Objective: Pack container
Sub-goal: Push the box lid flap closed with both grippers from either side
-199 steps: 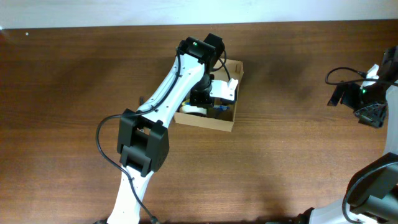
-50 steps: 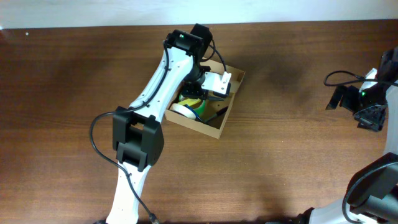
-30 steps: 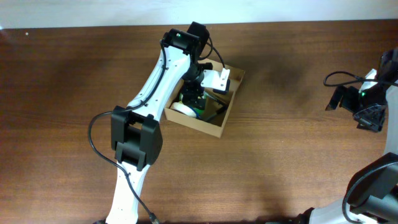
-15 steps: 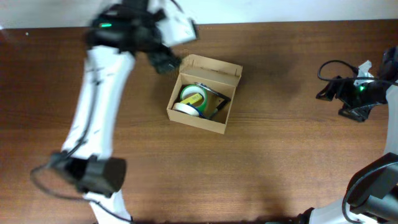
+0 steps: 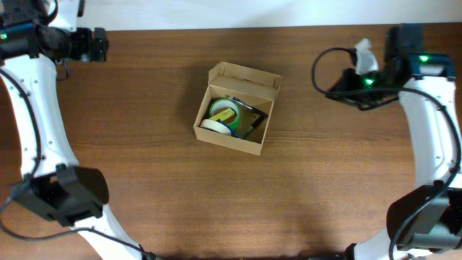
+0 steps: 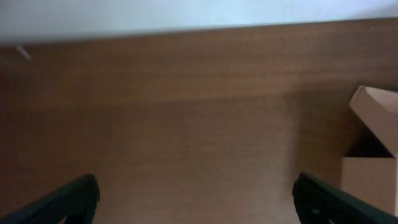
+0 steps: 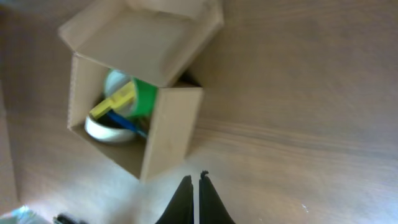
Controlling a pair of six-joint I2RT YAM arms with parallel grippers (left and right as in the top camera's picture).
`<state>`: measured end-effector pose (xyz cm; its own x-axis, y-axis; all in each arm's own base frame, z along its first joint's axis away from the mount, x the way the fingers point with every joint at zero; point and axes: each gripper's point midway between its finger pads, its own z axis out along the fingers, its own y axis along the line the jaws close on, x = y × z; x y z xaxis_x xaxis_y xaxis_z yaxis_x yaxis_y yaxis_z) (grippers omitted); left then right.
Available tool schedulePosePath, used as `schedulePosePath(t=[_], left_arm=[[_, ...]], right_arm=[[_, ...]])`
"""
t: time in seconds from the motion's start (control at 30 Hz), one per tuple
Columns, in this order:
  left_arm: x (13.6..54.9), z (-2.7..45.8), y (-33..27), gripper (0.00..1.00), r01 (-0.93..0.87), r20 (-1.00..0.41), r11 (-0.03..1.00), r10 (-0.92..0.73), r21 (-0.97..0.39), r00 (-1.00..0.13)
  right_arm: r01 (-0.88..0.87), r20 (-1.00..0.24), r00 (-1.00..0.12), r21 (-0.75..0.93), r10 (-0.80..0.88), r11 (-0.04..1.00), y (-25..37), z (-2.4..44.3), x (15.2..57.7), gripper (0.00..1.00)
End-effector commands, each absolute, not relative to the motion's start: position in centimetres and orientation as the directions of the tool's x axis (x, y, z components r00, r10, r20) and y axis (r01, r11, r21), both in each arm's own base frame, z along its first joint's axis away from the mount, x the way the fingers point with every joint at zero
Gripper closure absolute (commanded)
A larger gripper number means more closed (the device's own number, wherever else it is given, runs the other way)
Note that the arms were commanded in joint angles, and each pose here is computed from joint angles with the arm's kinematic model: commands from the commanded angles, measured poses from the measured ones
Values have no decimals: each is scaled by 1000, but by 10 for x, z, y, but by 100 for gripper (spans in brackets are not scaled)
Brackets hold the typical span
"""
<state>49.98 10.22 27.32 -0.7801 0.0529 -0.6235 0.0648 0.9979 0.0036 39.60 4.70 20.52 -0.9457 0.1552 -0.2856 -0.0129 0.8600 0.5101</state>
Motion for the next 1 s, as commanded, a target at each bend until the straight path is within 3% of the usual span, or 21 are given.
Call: schedulePosePath(t=[0.0, 0.03, 0.1, 0.13, 0.17, 0.2, 0.3, 0.4, 0.5, 0.63, 0.8, 0.97], left_arm=[[504, 236, 81, 0, 37, -542, 973, -96, -229, -835], [506, 229, 79, 8, 39, -528, 969, -99, -244, -843], [509, 213, 80, 43, 31, -500, 968, -102, -251, -860], [510, 204, 79, 50, 26, -482, 965, -106, -259, -870], [510, 195, 79, 50, 18, -458, 962, -113, -272, -882], [509, 175, 78, 36, 6, -413, 957, -119, -289, -903], [507, 147, 77, 34, -49, -331, 946, -160, -322, -930], [504, 127, 76, 53, -72, -274, 939, -171, -336, -946], [502, 118, 75, 57, -80, -248, 937, -172, -341, -953], [502, 117, 73, 57, -76, -247, 937, -167, -341, -954], [503, 117, 63, 57, -58, -244, 938, -148, -341, -958], [505, 116, 44, 59, -24, -243, 940, -113, -341, -963]], right_arm=[[8, -294, -934, 550, 202, 835, 70, 210, 414, 96], [21, -287, -933, 559, 217, 829, 73, 206, 419, 96], [49, -263, -934, 576, 242, 816, 76, 197, 428, 96], [71, -241, -936, 586, 257, 807, 77, 190, 432, 96], [92, -219, -938, 589, 268, 803, 77, 181, 435, 96], [130, -167, -945, 600, 282, 790, 78, 162, 440, 96], [148, -85, -959, 664, 271, 733, 93, 134, 448, 96], [191, -11, -963, 676, 268, 712, 103, 102, 453, 96], [245, 60, -958, 677, 279, 694, 112, 72, 456, 96], [213, 73, -970, 720, 233, 660, 134, 57, 460, 96], [83, -33, -985, 773, 170, 629, 166, 66, 474, 96], [66, -59, -982, 777, 177, 626, 170, 68, 481, 96]])
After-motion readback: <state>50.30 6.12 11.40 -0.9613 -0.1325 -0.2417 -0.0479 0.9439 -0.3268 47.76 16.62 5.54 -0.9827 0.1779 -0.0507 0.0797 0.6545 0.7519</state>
